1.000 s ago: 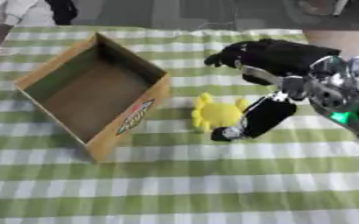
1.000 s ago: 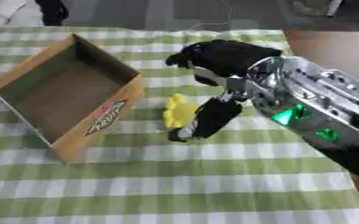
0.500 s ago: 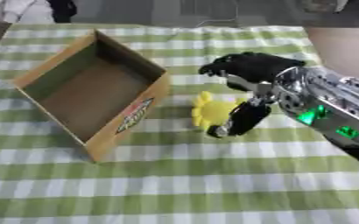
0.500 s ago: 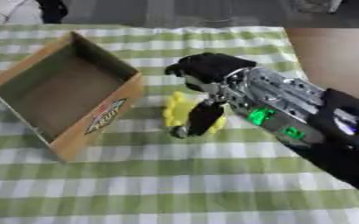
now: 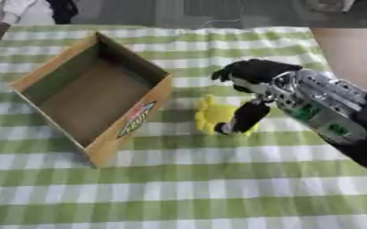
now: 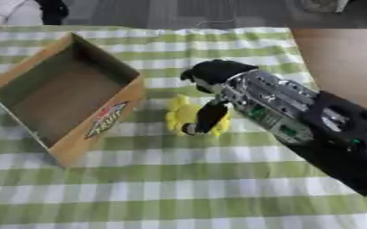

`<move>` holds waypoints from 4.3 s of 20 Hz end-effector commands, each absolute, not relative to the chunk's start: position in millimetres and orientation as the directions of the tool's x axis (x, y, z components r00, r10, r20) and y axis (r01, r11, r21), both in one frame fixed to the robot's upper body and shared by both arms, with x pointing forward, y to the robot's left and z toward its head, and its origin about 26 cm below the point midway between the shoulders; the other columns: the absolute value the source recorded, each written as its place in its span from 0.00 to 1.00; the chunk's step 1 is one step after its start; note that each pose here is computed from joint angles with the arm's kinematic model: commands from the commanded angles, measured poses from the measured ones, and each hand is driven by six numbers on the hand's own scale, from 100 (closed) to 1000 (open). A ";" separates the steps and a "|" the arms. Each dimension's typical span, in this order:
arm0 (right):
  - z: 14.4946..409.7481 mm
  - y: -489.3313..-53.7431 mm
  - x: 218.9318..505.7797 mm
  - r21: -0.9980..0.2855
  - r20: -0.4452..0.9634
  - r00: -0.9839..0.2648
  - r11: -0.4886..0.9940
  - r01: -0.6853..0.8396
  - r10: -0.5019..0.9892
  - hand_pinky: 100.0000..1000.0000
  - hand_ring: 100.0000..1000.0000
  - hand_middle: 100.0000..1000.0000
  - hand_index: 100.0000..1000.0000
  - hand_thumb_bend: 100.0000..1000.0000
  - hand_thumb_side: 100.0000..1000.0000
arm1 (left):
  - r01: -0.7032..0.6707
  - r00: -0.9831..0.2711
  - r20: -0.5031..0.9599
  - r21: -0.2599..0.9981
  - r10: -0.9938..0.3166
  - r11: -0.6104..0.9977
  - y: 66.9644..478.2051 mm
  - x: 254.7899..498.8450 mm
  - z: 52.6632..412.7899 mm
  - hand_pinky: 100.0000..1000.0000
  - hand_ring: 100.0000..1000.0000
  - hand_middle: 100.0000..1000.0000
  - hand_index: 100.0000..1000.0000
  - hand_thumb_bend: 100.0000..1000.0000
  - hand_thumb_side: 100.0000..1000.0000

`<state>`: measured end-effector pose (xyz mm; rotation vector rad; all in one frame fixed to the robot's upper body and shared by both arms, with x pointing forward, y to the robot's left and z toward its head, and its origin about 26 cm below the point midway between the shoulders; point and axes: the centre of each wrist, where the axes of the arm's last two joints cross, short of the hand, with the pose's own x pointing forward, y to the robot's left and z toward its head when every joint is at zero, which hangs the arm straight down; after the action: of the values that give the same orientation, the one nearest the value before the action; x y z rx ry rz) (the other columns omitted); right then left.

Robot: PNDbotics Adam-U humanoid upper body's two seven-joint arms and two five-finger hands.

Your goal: Pick up objects on the table and place them in the box.

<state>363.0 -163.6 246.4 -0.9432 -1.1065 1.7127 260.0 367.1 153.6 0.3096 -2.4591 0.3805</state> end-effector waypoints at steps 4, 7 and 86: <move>256.3 -168.9 367.4 -0.878 -0.035 -0.181 -0.116 -0.464 0.983 0.85 0.99 0.85 1.00 0.43 0.33 | -0.302 -0.791 0.596 -0.182 -0.139 0.936 367.1 258.0 160.7 0.64 0.58 0.55 0.67 0.00 0.86; 253.9 -169.4 370.6 -0.870 -0.027 -0.176 -0.110 -0.480 0.984 0.85 0.99 0.85 1.00 0.43 0.32 | -0.301 -0.791 0.596 -0.182 -0.138 0.936 366.9 258.1 160.7 0.64 0.58 0.55 0.67 0.00 0.86; 344.5 -21.3 353.2 -0.996 0.054 -0.366 0.022 -0.091 0.929 0.80 0.81 0.38 0.49 0.00 0.17 | -0.261 -0.793 0.600 -0.181 -0.103 0.948 361.9 260.4 160.1 0.64 0.58 0.55 0.67 0.00 0.87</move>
<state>353.5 -27.8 336.1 -1.0213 -1.5863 1.5769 261.8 361.7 151.4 0.2609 -2.4505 0.3635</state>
